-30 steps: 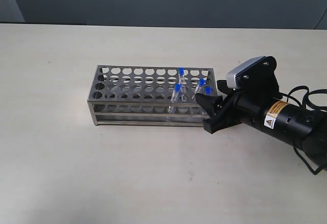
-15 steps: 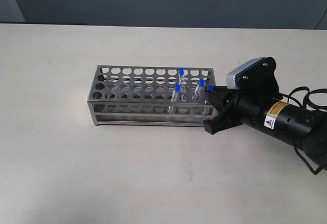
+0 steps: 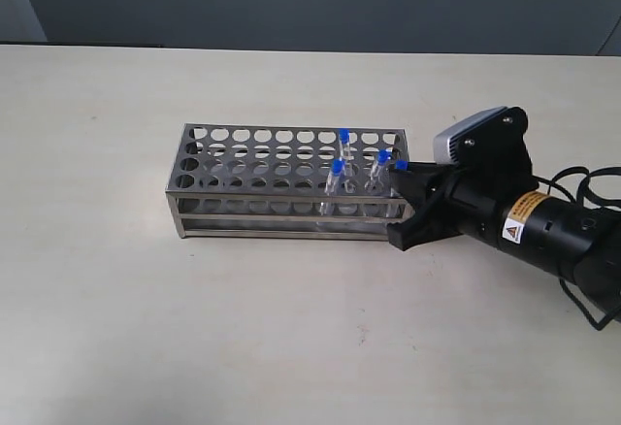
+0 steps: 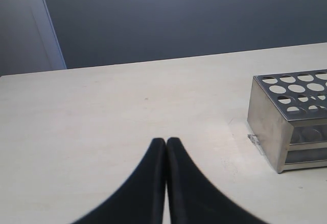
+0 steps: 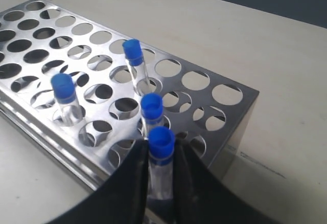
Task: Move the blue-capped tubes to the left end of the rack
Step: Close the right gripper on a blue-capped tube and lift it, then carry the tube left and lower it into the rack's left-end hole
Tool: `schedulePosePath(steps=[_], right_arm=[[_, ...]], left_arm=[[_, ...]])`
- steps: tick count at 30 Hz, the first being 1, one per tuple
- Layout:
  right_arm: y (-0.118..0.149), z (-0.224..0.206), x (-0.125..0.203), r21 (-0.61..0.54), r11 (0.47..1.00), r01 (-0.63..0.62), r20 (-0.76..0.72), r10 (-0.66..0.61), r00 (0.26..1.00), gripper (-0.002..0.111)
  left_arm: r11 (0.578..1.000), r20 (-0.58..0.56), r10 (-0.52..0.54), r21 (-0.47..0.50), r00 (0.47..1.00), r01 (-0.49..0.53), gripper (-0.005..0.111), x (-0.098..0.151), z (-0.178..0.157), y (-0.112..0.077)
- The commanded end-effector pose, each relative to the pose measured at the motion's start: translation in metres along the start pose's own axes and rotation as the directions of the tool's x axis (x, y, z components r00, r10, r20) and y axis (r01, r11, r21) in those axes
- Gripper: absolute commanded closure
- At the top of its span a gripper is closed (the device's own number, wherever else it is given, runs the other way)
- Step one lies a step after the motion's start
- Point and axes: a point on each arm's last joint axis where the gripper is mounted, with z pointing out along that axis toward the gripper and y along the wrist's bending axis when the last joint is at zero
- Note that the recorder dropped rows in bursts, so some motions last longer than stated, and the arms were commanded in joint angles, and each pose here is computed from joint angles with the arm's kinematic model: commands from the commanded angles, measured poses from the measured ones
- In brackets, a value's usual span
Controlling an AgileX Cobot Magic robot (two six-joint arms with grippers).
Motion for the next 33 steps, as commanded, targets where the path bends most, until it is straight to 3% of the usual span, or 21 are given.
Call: schedulePosePath(steps=[1,24,33], right_arm=[[0.0,0.0,0.004,0.0,1.0,-0.001,-0.038,0.001,0.999,0.109],[0.0,-0.02,-0.023,0.034,0.999,0.037,-0.004,-0.037,0.999,0.109],[0.01,-0.049,-0.061,-0.005,0.998,0.069,0.164,-0.067,0.984,0.109]], left_arm=[[1.0,0.014,-0.005,0.007,1.0,0.005,0.106,-0.003,0.0,0.0],[1.0,0.014,-0.005,0.007,1.0,0.005,0.106,-0.003,0.0,0.0],[1.0,0.014,-0.005,0.007,1.0,0.005,0.106,-0.003,0.0,0.0]])
